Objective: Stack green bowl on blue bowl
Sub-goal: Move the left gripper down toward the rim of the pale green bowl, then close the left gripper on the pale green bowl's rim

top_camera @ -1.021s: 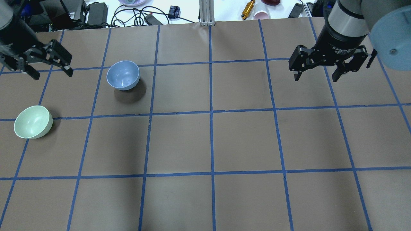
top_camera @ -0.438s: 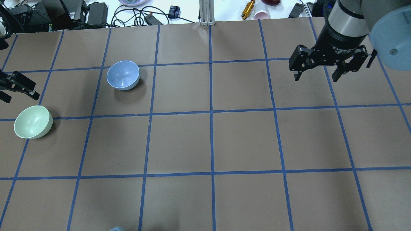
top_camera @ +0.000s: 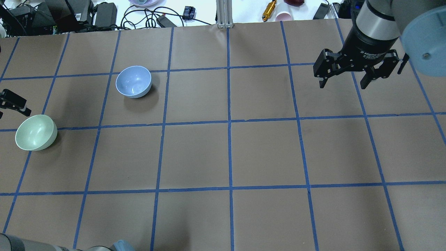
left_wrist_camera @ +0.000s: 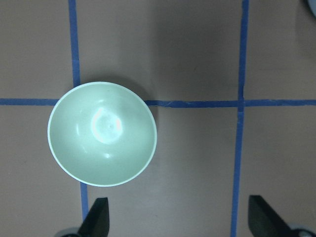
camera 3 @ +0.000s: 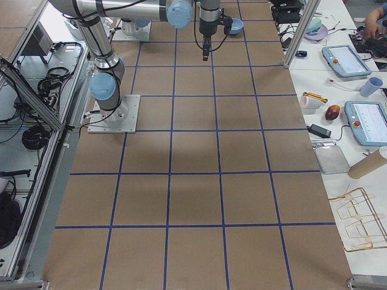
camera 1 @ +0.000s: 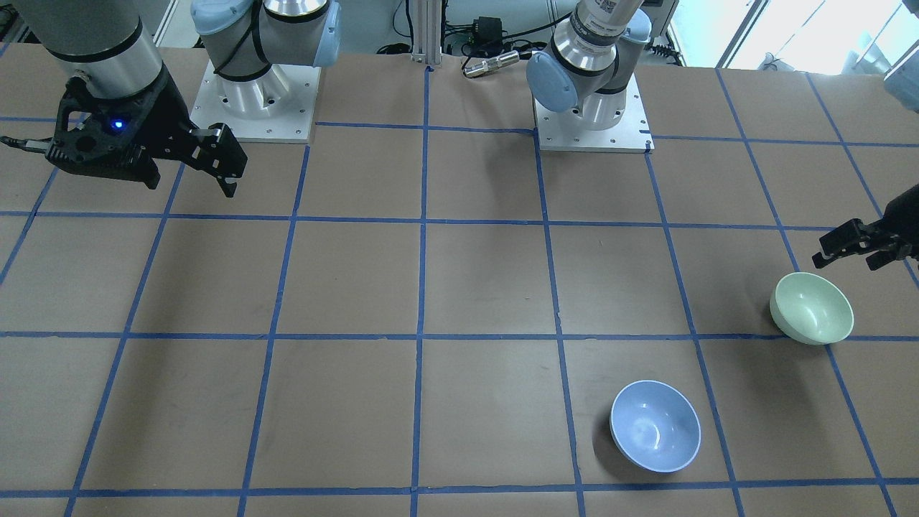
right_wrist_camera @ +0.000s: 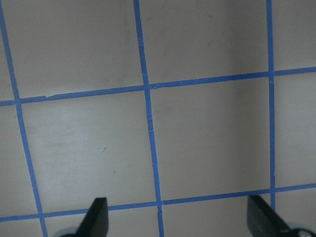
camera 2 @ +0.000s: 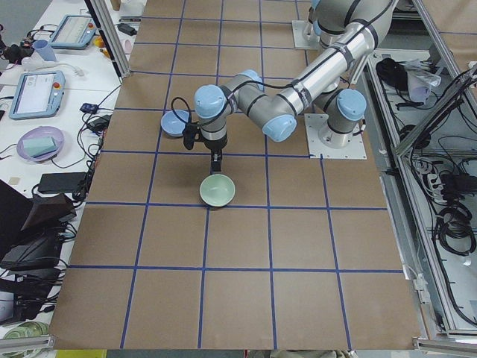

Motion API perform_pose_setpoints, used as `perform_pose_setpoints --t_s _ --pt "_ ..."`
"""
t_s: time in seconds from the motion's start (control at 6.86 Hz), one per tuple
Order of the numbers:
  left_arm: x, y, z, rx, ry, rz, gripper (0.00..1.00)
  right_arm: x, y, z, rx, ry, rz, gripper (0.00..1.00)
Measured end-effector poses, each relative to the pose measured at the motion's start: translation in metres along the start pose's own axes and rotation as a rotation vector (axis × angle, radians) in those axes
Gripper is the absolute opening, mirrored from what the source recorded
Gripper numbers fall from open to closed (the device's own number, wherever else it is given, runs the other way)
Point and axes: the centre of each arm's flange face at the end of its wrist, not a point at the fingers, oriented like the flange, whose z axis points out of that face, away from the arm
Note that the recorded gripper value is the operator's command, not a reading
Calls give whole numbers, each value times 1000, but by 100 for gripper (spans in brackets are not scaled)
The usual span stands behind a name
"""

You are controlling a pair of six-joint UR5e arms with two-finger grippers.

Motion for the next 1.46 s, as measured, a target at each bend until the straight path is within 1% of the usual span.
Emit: perform_pose_setpoints --t_s 0.29,0.88,1.17,1.46 --pt "-45 0 37 12 5 15 100 0 0 0 1 0 0 100" --pt "-97 -11 109 70 41 87 100 0 0 0 1 0 0 100" --pt "-104 -10 133 79 87 91 100 0 0 -1 1 0 0 100" --pt "-104 -9 146 71 112 107 99 0 0 0 1 0 0 100"
